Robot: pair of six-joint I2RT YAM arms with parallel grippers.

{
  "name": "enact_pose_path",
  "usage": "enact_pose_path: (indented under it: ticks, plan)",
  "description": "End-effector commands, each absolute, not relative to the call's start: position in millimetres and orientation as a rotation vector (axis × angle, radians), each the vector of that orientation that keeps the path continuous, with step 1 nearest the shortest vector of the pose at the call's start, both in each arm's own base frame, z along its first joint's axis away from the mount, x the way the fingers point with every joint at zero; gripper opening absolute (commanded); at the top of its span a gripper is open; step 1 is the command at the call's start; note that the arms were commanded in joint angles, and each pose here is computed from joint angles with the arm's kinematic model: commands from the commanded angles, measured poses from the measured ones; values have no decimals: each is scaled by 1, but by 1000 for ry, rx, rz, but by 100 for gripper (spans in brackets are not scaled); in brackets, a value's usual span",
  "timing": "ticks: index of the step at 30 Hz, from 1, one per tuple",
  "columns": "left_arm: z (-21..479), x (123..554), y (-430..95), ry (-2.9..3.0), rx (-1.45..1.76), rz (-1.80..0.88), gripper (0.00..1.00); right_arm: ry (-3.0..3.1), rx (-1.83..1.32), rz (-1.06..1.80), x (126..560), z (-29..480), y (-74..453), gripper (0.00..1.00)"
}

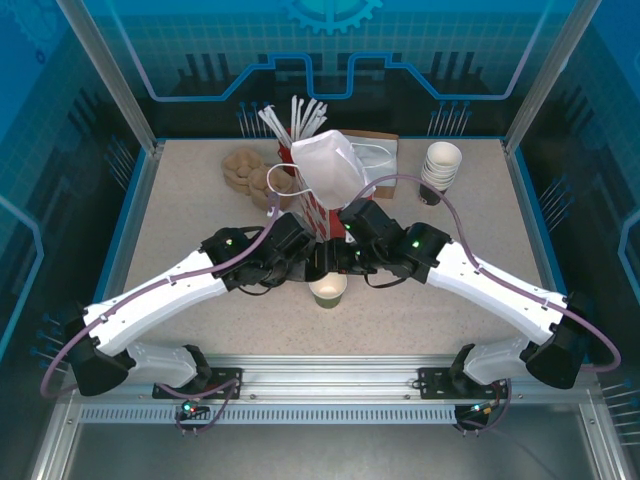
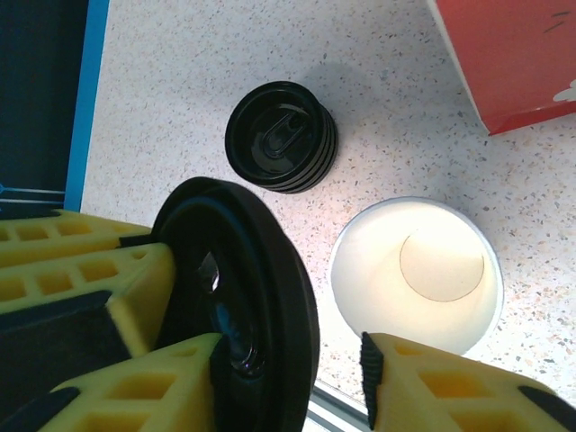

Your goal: Pack the takeout coffee

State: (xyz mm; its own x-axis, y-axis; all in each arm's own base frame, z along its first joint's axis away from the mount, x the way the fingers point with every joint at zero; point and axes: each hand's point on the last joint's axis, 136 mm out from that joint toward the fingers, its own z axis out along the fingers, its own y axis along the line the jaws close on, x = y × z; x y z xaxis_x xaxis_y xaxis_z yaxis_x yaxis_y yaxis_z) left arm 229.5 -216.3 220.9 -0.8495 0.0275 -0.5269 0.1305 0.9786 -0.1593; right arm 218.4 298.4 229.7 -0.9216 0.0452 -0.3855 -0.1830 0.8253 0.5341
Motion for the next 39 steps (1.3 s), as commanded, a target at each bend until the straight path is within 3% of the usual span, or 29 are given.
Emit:
enact_pose_path:
  ticks: [1, 10, 15, 20, 23, 32, 39]
  plan:
    - [234, 234, -223, 2541, 85, -286, 15, 2629, -75, 803, 224, 223, 295, 42]
    - [235, 234, -227, 2532, 108, -311, 17, 2642, -67, 819, 225, 218, 293, 12]
    - [254, 235, -237, 2424, 231, -405, 41, 2666, -19, 804, 226, 216, 274, 1]
    - [284, 235, -248, 2211, 463, -475, 63, 2737, 61, 788, 222, 213, 241, 0]
    - [298, 232, -261, 2075, 644, -481, 68, 2811, 89, 795, 216, 211, 221, 0]
    - [303, 211, -314, 1623, 1145, -514, 69, 3006, 119, 847, 193, 208, 175, 0]
    - [281, 208, -340, 1457, 1324, -480, 71, 3060, 157, 959, 188, 202, 158, 0]
